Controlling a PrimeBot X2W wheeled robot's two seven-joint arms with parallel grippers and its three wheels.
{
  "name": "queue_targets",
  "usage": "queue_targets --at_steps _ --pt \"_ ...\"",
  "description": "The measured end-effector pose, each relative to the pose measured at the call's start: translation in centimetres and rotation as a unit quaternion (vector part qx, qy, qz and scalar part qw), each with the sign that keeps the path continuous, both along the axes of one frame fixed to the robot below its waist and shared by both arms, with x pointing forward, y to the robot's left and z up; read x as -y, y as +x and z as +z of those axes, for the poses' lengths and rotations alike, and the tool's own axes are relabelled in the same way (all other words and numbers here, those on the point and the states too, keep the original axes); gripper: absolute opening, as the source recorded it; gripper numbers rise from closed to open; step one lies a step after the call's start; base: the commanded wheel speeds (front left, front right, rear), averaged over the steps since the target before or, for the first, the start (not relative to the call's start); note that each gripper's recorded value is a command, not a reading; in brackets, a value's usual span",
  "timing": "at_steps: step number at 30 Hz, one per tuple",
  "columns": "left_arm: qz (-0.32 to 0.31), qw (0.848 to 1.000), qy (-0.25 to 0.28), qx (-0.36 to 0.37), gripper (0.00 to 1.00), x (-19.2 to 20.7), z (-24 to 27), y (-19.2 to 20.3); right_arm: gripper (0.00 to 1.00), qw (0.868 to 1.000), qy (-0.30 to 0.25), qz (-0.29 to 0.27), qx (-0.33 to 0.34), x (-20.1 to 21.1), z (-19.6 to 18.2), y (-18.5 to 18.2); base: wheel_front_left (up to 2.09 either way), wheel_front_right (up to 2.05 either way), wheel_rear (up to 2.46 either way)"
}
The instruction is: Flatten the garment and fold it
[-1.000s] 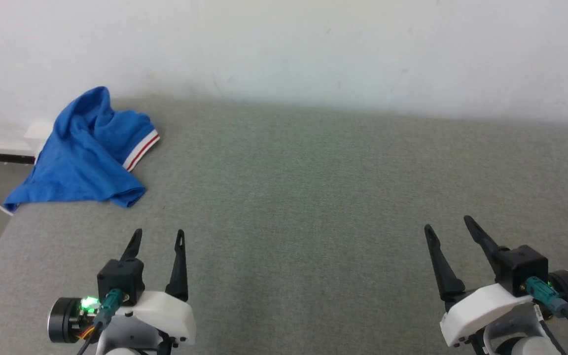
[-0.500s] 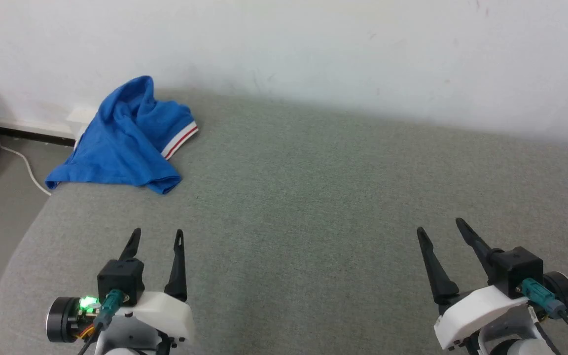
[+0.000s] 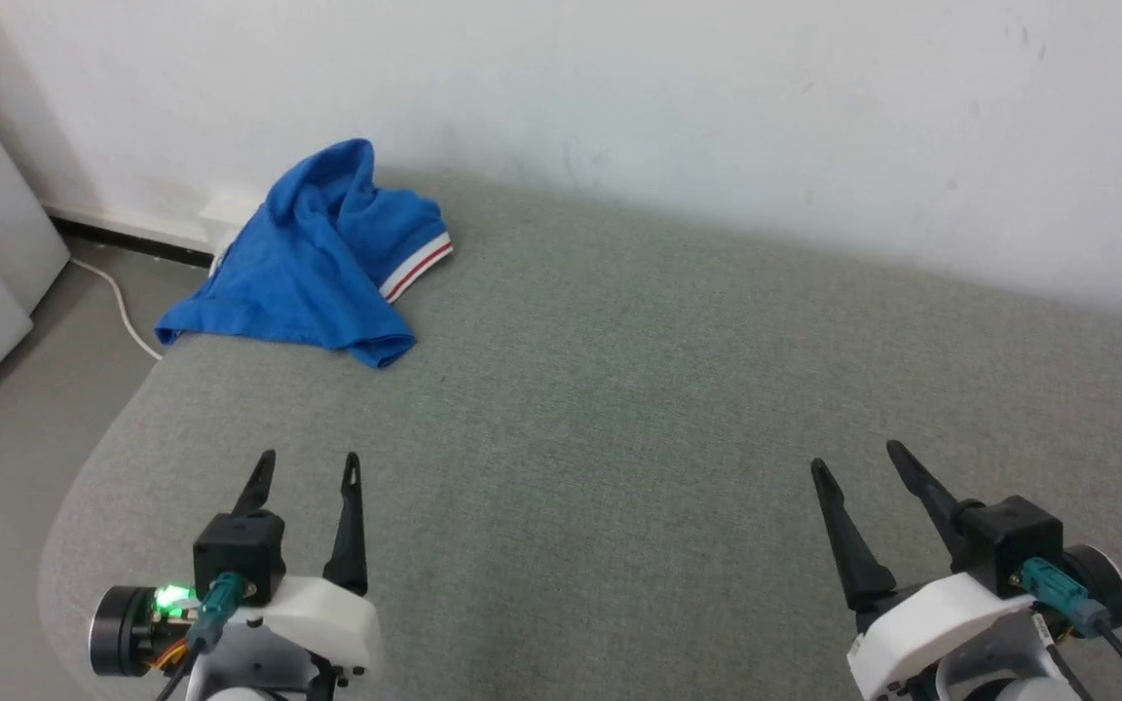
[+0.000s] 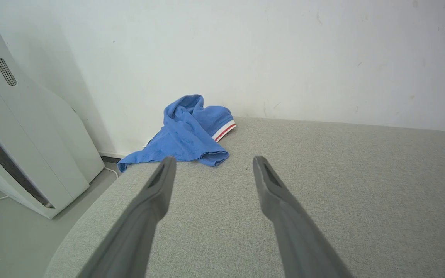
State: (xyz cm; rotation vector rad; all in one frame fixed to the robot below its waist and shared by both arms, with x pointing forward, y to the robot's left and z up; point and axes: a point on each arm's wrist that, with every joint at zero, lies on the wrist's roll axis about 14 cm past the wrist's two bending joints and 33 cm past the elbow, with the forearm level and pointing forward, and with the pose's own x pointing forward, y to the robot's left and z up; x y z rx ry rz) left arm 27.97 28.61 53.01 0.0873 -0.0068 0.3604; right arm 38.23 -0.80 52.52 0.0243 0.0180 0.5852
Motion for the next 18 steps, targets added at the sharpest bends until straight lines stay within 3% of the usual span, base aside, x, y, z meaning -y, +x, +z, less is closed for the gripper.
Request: queue_targets --at_steps 18 --pt "0.042 0.999 0.010 0.006 1.00 -2.0 0.4 -2.6 1.00 0.998 0.006 0.057 -0.008 -3.5 0.0 -1.0 0.00 0.00 0.00"
